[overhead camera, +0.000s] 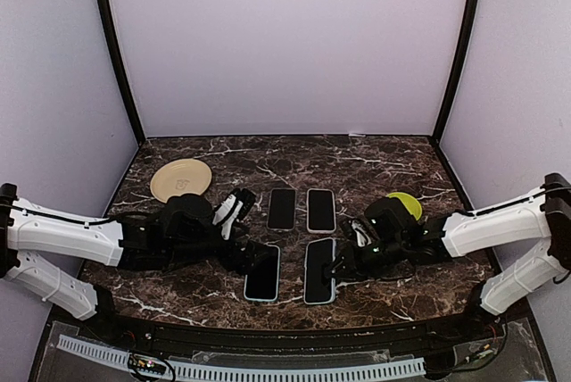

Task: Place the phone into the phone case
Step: Place the phone with the phone case at the center of the board.

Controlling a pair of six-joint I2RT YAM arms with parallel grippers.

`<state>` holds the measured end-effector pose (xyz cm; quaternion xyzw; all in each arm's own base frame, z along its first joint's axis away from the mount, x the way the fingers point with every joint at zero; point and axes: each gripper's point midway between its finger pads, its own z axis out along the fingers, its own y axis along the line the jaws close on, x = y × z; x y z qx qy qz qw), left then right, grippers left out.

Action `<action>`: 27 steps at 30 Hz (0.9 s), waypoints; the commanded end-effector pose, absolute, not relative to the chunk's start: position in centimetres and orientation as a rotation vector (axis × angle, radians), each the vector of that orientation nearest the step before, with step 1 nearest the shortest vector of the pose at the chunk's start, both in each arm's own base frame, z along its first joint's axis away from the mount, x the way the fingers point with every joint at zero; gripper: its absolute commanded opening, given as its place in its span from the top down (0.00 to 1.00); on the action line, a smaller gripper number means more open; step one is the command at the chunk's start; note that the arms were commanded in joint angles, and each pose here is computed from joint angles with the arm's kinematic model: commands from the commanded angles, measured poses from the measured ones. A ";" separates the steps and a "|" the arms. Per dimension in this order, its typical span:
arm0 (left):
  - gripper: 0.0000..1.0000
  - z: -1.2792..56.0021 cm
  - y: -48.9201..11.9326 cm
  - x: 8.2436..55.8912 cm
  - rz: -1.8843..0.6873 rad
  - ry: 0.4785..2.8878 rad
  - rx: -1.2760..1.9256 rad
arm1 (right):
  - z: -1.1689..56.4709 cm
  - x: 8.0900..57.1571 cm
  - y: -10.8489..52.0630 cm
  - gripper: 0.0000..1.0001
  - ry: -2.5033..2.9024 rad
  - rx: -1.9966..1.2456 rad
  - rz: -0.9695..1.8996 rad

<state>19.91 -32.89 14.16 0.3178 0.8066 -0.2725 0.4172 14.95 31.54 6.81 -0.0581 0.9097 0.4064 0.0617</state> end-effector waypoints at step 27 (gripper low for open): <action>0.06 15.5 -33.5 20.6 -0.628 1.996 0.852 | 9.8 21.5 27.2 0.02 2.674 -0.290 0.617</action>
